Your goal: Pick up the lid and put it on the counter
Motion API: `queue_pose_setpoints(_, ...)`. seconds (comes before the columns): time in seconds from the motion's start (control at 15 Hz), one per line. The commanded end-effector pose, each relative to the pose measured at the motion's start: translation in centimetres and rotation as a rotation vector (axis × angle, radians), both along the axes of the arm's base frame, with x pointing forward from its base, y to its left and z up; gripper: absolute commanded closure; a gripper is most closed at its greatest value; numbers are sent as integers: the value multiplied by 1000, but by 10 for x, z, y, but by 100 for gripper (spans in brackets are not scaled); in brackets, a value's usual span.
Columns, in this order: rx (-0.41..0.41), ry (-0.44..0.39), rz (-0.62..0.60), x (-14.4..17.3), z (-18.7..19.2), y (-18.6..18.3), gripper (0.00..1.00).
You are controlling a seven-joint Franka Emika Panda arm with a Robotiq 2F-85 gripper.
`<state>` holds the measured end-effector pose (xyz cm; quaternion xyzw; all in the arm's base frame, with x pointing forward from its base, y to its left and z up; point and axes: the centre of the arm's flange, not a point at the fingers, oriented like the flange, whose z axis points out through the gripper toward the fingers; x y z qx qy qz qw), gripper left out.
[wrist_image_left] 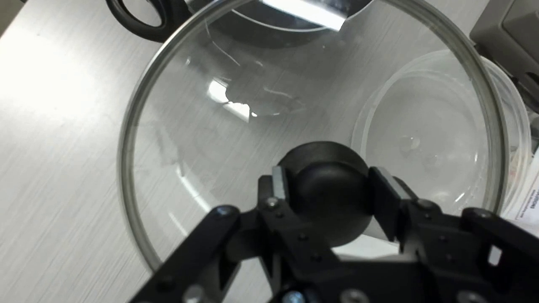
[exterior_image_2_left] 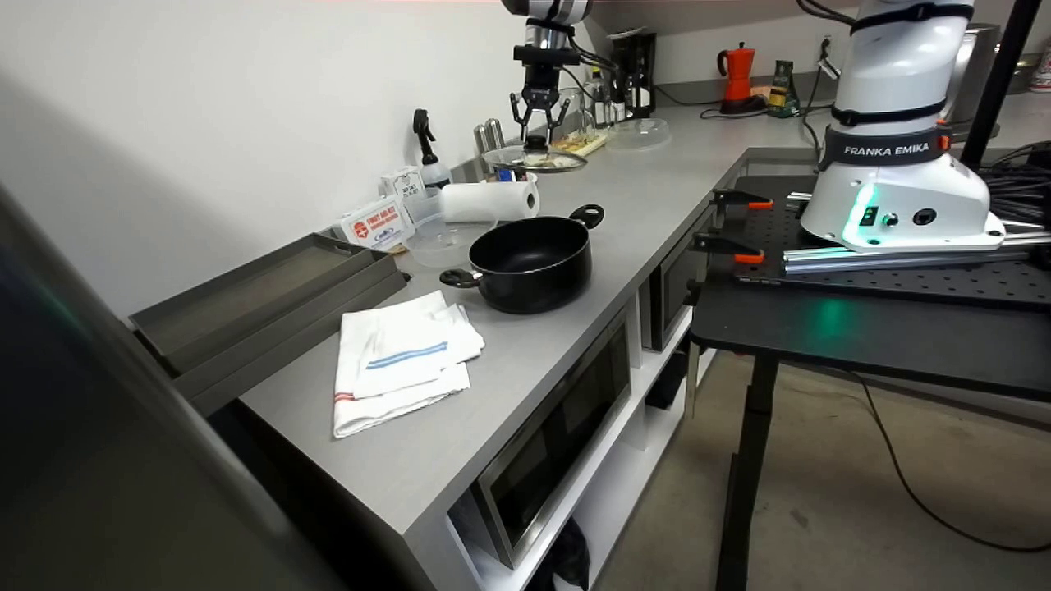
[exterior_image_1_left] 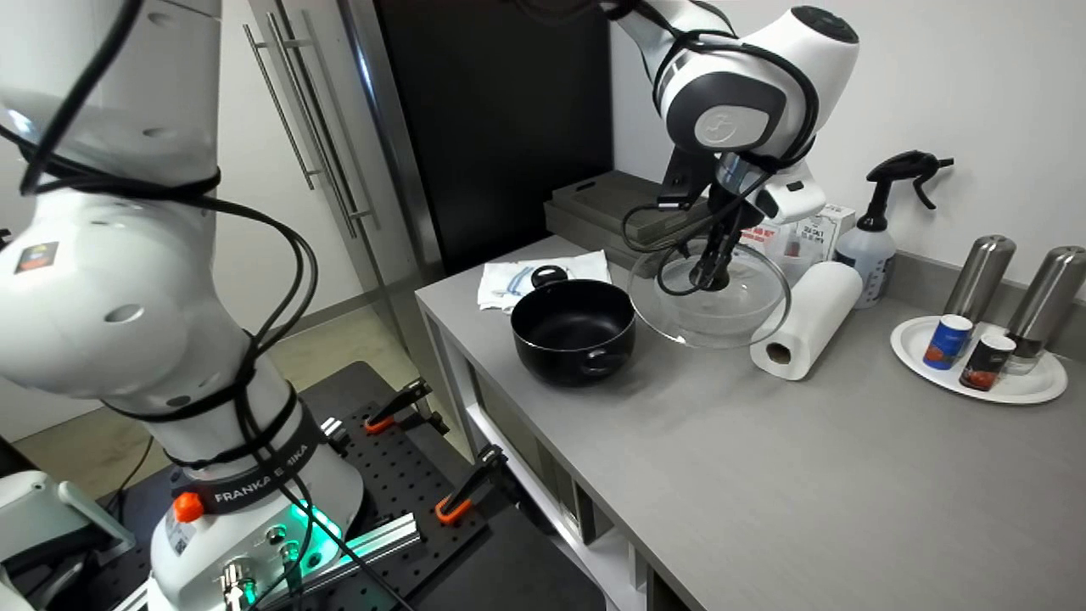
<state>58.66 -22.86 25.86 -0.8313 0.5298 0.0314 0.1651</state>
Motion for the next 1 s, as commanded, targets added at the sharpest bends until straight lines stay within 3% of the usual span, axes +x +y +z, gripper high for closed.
queue_pose_setpoints(0.0,-63,14,-51,20,1,0,75)
queue_pose_setpoints(0.47,-182,62,-127,28,-10,-10,75)
queue_pose_setpoints(0.93,-207,119,-185,29,-31,-27,75)
